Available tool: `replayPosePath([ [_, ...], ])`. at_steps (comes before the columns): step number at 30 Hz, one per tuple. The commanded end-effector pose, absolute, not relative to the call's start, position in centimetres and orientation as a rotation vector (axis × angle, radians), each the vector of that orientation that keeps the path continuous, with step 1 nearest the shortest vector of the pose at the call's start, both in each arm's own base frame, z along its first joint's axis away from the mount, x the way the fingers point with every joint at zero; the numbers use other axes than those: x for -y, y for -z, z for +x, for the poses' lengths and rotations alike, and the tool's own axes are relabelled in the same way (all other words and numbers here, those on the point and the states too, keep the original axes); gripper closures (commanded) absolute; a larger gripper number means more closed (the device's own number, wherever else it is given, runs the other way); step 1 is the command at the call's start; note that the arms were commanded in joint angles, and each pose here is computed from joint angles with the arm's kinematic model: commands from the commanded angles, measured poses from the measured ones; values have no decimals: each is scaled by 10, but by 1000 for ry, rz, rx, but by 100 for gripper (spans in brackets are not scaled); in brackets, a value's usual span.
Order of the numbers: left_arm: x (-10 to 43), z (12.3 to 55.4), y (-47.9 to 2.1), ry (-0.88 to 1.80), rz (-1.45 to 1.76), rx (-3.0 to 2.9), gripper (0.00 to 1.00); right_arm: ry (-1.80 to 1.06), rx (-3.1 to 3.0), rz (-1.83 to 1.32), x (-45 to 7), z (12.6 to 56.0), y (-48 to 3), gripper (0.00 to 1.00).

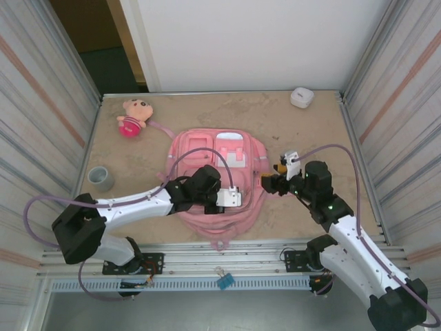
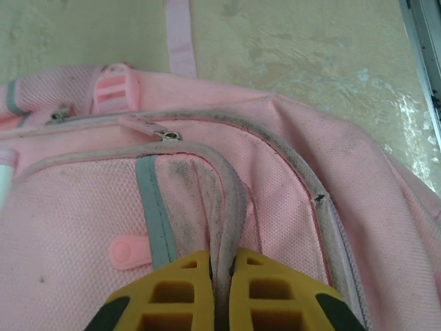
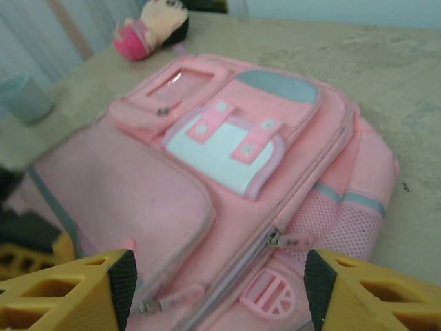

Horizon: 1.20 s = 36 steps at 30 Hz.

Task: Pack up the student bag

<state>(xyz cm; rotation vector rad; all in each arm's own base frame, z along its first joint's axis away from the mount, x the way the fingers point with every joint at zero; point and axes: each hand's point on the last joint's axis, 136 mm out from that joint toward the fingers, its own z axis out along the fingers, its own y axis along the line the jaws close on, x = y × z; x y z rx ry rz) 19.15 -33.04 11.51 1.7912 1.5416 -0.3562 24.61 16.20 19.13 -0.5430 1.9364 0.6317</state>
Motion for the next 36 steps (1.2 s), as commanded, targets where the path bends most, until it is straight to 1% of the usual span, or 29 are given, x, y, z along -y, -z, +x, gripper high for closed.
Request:
replayPosePath([
  [1,325,184,-134,449,1713,-1422,100,-606,-1829,-795,-177,235,-187,35],
  [5,310,183,-155,653,1523,-1314,100,-654,-1765,-996,-199,221,-173,39],
  [8,298,185,-159,663,1507,-1289,100,-662,-1702,-1201,-217,203,-156,40],
  [12,290,184,-161,676,1518,-1269,100,-725,-1649,-1332,-234,192,-145,38],
  [19,289,179,-161,706,1541,-1253,100,-736,-1616,-1372,-250,210,-137,38],
  [23,289,177,-162,717,1543,-1248,100,-796,-1609,-1412,-264,215,-138,38],
  [26,288,178,-162,706,1545,-1251,100,-850,-1622,-1449,-272,212,-134,41],
  [31,287,179,-159,694,1556,-1262,100,-954,-1630,-1467,-275,201,-137,48],
  [36,287,180,-156,689,1560,-1270,100,-1017,-1627,-1453,-274,196,-150,46],
])
